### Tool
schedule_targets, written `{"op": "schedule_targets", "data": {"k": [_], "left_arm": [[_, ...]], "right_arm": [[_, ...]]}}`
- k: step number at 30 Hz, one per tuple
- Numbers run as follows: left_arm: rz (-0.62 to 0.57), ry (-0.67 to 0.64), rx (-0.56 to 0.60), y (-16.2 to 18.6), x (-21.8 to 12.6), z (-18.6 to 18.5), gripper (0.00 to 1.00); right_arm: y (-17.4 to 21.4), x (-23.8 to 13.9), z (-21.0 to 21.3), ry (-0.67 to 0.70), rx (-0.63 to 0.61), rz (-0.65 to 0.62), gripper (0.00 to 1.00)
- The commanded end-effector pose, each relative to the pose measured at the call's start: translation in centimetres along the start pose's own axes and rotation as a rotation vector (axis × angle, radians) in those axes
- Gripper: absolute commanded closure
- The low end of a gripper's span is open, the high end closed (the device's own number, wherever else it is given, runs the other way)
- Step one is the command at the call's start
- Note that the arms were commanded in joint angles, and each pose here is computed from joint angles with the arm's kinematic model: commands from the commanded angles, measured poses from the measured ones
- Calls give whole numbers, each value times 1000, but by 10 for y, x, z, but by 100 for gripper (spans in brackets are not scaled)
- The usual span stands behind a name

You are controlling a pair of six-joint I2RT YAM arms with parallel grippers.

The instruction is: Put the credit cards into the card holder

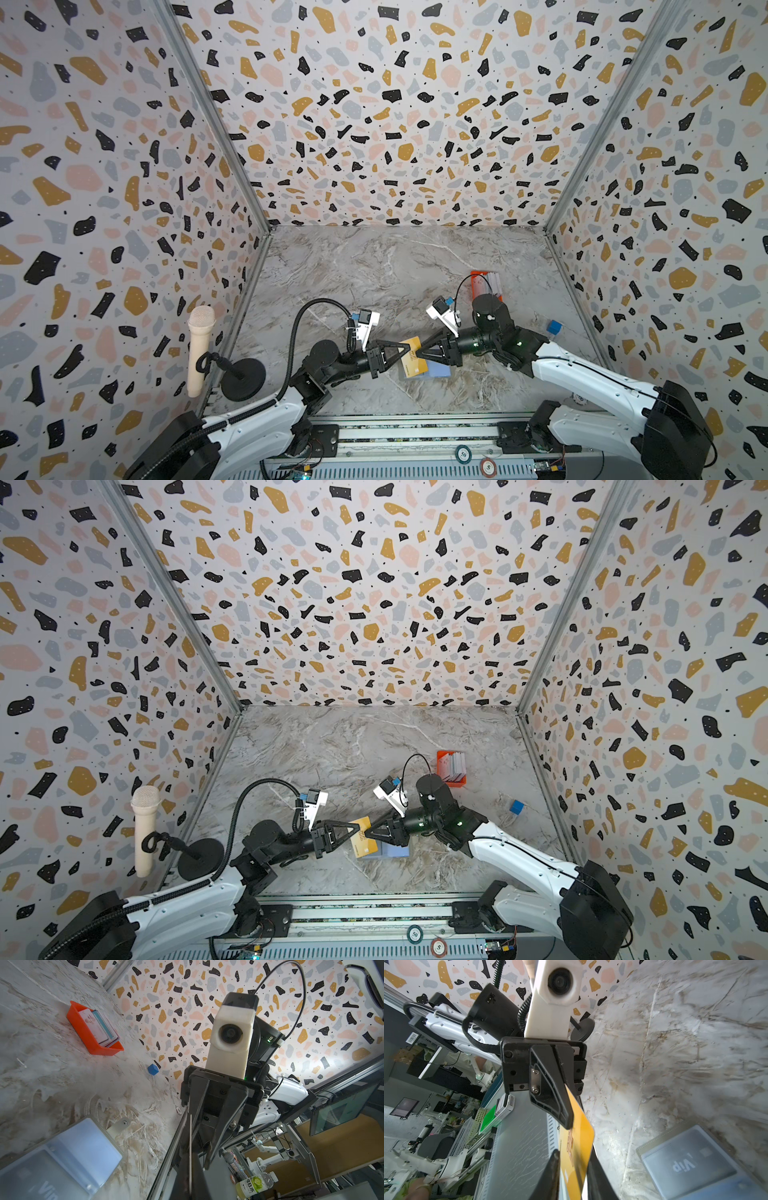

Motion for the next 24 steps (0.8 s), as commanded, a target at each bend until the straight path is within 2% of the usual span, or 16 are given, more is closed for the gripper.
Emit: {"op": "schedule_targets", "data": {"k": [1, 3, 4, 6, 7, 12, 14, 17, 19, 24], "left_arm": [[10, 76, 67, -7, 6, -19, 100], [11, 64, 58, -7, 8, -17, 100], [6, 49, 51, -8, 8, -15, 91], [-22, 11, 41, -9, 7, -10, 73], [-42, -13, 37, -9, 5, -6, 69], [-121, -206, 25, -7, -5, 18, 63], [-114, -308, 41, -3, -6, 35, 63], [-62, -411, 9, 5, -2, 58, 69], [-40, -450, -6, 12, 1, 68, 74], [2, -521, -16, 22, 12, 84, 88]], "right_arm": [[-9, 0, 9, -60, -38, -4, 84], [-7, 3, 8, -62, -29, -1, 94], [-5, 3, 7, -58, -22, -4, 100], [-1, 2, 3, -18, -1, -15, 100], [1, 0, 0, 13, 13, -24, 100], [20, -24, -21, 204, 119, -134, 100], [29, -28, -29, 294, 161, -169, 100], [41, -29, -41, 362, 240, -221, 100], [48, -28, -48, 398, 285, -242, 100], [58, -25, -61, 465, 307, -234, 100]]}}
Point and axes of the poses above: each gripper's point midway between its finger pads, its own x axis out along the fingers, its own z axis along the line the jaws close on, y = z × x, the point moved 8 cm from there along -x, back along the fingers, and after that the axes turned 9 degrees about -x, right-handed, at the moved point
